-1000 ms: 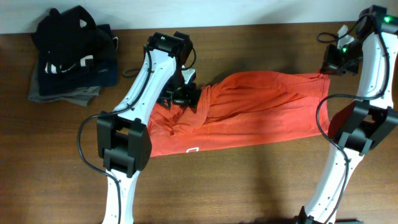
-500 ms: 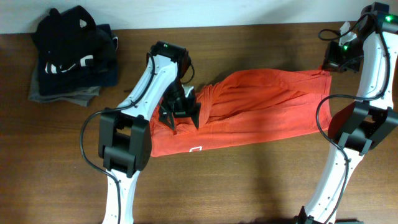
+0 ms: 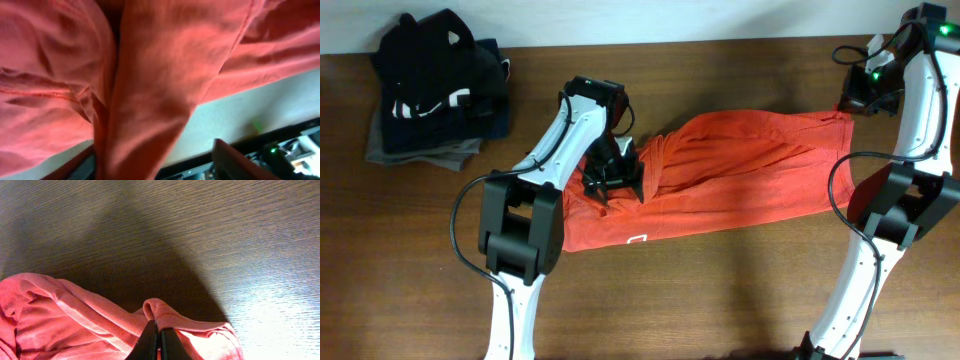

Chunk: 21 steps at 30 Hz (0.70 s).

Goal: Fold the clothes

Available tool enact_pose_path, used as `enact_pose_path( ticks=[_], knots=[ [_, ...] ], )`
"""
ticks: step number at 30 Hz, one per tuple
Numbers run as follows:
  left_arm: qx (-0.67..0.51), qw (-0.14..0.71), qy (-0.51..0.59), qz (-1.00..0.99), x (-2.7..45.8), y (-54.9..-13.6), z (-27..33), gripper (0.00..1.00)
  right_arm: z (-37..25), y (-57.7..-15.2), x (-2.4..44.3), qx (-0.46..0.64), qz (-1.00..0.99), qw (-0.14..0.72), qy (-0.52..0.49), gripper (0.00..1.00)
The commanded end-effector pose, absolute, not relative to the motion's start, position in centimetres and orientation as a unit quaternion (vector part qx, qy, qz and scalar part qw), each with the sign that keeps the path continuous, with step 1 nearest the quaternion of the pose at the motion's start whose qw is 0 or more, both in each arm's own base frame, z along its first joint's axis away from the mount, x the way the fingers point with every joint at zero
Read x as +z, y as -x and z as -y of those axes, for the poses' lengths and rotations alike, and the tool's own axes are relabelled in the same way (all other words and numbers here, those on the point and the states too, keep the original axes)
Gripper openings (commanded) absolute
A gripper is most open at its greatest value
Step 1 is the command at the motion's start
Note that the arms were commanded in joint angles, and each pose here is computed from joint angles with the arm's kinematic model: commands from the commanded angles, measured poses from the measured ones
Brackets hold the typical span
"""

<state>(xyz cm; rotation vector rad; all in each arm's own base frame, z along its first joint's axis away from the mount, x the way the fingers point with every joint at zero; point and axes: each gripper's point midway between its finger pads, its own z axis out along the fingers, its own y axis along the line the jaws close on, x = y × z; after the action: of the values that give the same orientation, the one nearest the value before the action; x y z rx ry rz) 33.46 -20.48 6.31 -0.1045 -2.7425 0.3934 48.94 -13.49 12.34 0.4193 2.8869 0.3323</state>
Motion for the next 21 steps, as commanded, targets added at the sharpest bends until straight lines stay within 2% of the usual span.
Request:
enact_pose_path(
  ticks=[1, 5, 6, 15, 21],
  knots=[
    [0.146, 0.179, 0.021, 0.973, 6.6, -33.9, 20.1, 0.50, 13.2, -49.5, 13.1, 0.118, -0.976, 0.117, -0.139, 0.04],
    [0.141, 0.176, 0.018, 0.974, 6.5, -34.1, 19.7, 0.06, 13.3, -49.7, 13.5, 0.116, -0.976, 0.125, -0.138, 0.04],
    [0.133, 0.175, 0.018, 0.975, 6.5, -34.2, 19.4, 0.01, 13.4, -49.8, 13.6, 0.115, -0.975, 0.128, -0.138, 0.04],
    [0.074, 0.187, -0.029, 0.979, 6.4, -34.6, 13.5, 0.01, 16.4, -49.6, 14.2, 0.030, -0.979, 0.136, -0.147, 0.04],
    [0.081, 0.181, -0.080, 0.977, 6.5, -36.0, 9.6, 0.01, 16.5, -50.0, 14.2, 0.029, -0.978, 0.143, -0.146, 0.05]
  ],
)
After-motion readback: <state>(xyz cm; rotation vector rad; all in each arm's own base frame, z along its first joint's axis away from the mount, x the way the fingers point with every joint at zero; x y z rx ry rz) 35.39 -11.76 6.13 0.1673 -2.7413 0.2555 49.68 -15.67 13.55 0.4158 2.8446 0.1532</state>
